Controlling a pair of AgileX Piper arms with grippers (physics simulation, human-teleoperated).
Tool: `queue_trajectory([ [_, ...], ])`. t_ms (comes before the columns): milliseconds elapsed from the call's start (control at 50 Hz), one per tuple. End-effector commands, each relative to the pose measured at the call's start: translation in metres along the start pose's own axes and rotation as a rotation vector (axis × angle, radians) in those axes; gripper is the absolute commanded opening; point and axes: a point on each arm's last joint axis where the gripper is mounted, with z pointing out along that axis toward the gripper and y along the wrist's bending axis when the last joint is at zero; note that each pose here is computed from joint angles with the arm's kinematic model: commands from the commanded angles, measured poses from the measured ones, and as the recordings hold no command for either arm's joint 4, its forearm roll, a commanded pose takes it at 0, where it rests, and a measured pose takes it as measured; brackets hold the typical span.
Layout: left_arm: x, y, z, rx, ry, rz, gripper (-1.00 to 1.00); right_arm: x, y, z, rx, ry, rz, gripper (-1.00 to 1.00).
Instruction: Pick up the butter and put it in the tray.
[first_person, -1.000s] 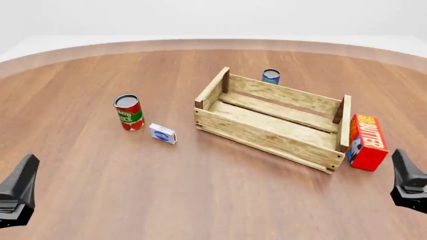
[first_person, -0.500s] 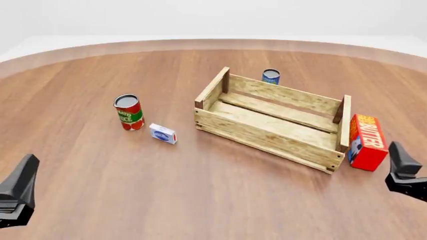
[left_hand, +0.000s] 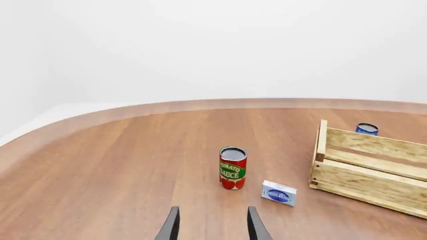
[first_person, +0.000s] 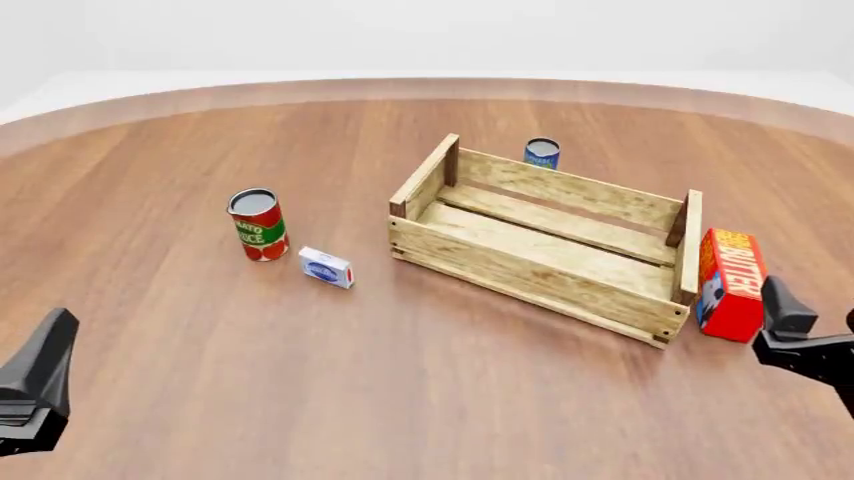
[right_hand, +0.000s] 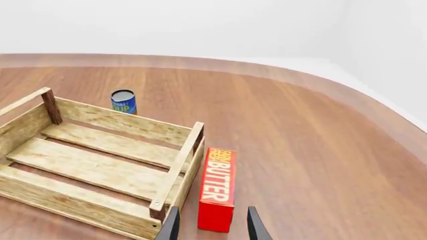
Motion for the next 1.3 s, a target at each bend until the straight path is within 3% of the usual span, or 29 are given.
queue_trajectory([
  [20, 0.0, 0.0, 0.0, 0.0, 0.0, 0.0, 1.0, 0.006, 0.0, 0.009, 0.004, 0.019, -0.004, 1.0],
  [1300, 0.0, 0.0, 0.0, 0.0, 0.0, 0.0, 1.0, 0.043, 0.001, 0.044, 0.008, 0.103, -0.013, 1.0],
])
